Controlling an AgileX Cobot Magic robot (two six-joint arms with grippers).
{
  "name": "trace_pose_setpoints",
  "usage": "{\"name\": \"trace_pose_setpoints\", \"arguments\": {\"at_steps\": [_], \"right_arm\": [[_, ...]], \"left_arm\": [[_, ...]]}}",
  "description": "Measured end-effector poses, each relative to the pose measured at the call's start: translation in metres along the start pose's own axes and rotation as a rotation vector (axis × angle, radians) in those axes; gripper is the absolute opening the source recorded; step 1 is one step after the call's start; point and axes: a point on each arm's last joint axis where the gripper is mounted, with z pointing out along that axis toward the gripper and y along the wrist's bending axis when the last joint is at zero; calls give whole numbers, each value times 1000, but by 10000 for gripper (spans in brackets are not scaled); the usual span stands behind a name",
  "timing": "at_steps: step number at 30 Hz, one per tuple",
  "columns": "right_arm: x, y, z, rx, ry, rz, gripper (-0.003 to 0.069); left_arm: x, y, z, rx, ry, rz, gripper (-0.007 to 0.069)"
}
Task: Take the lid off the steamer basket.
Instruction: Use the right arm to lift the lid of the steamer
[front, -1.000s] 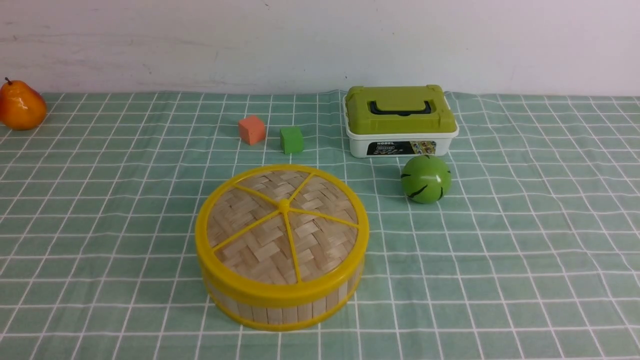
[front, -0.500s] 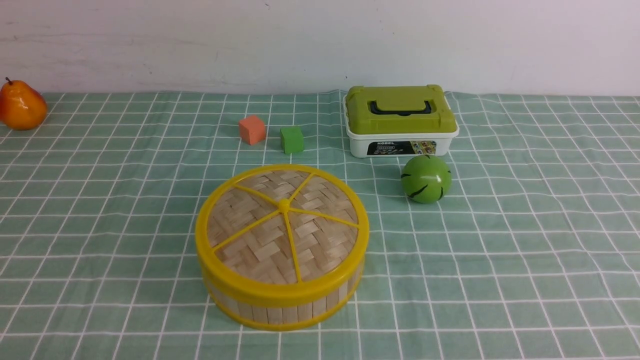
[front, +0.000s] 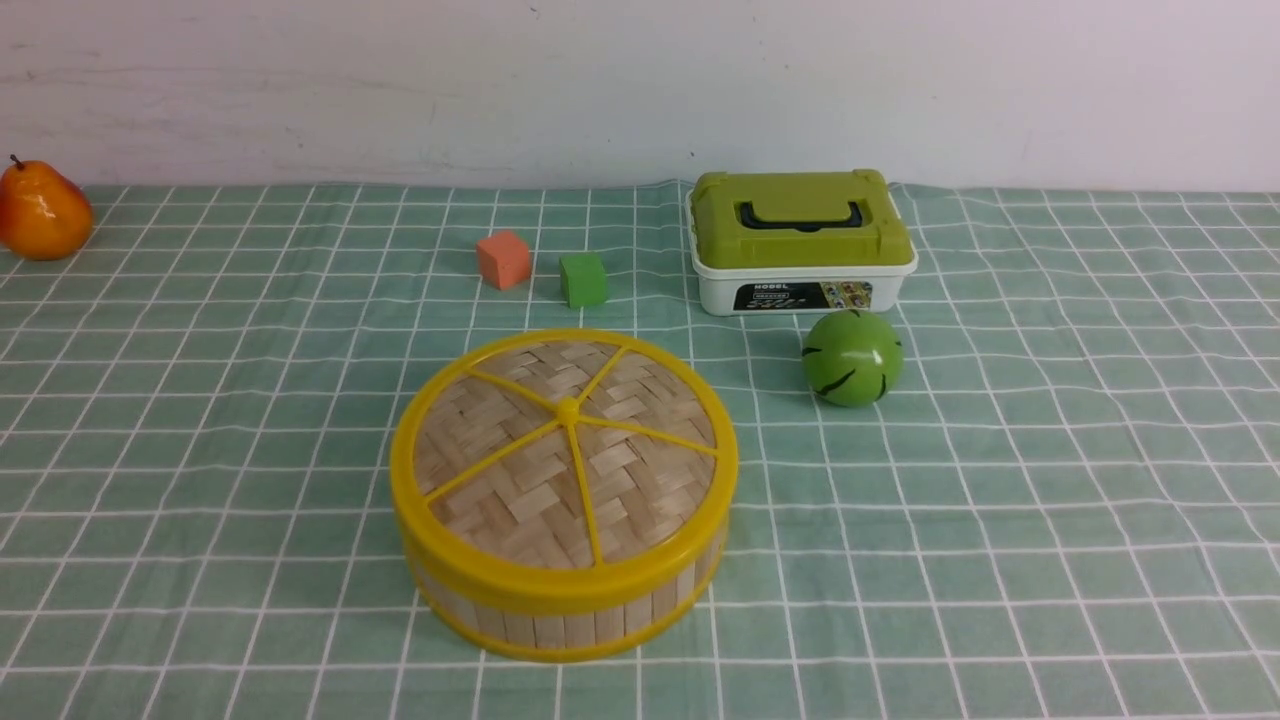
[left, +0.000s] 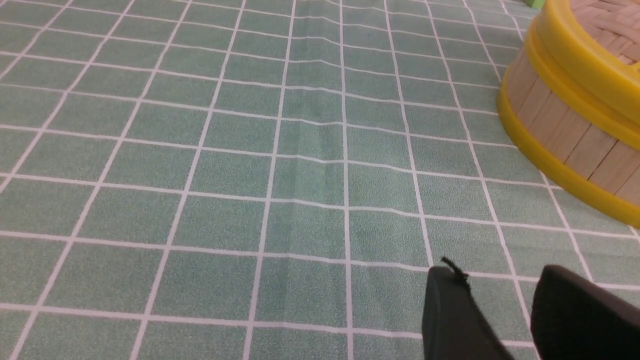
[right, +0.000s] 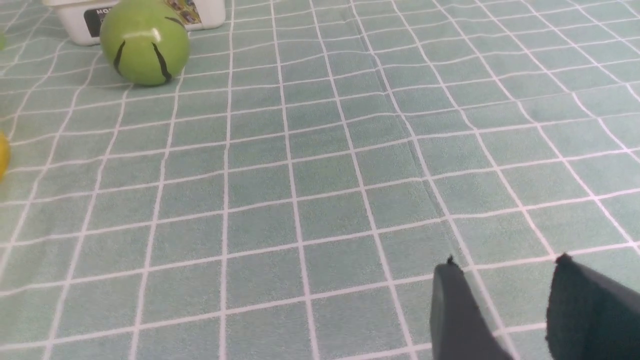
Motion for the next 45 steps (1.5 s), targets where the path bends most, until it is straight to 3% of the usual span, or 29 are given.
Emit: {"name": "trace_pose_setpoints", "arguments": {"at_steps": [3,4,5,6,9,19,25,26,27,30,33,34,37,39,41,45], "right_arm": [[1,7,0,-77,19,294,241],[1,8,0,-84,21,319,241],[1,10,-1,-108,31,422,241],[2,15,-1,-157,61,643,241],[1,20,-1,-216,100,887,241],[-2,20,-1,-233,62,902,241],[-15,24,-8,-250,19,639,218],[-39,31,-16,-270,-3,497,172],[-38,31,-15,-265,8,483,165],[-83,43,-20,-249,83,242,45],[-127,57,-14,-261,205,36,-11],[-151,66,-6,-296,306,-84,-20],[-180,79,10,-378,447,-221,-21],[-208,94,28,-518,570,-325,-19],[-223,105,53,-602,624,-350,-10],[-243,136,95,-676,671,-444,0]], "left_arm": [[0,0,0,0,0,0,239],[0,0,0,0,0,0,239],[0,0,0,0,0,0,239],[0,0,0,0,0,0,239],[0,0,0,0,0,0,239],[0,0,0,0,0,0,239],[0,0,0,0,0,0,239],[0,0,0,0,0,0,239],[0,0,0,0,0,0,239],[0,0,0,0,0,0,239],[0,0,0,0,0,0,239],[0,0,0,0,0,0,239],[0,0,0,0,0,0,239],[0,0,0,0,0,0,239],[0,0,0,0,0,0,239],[0,0,0,0,0,0,239]]}}
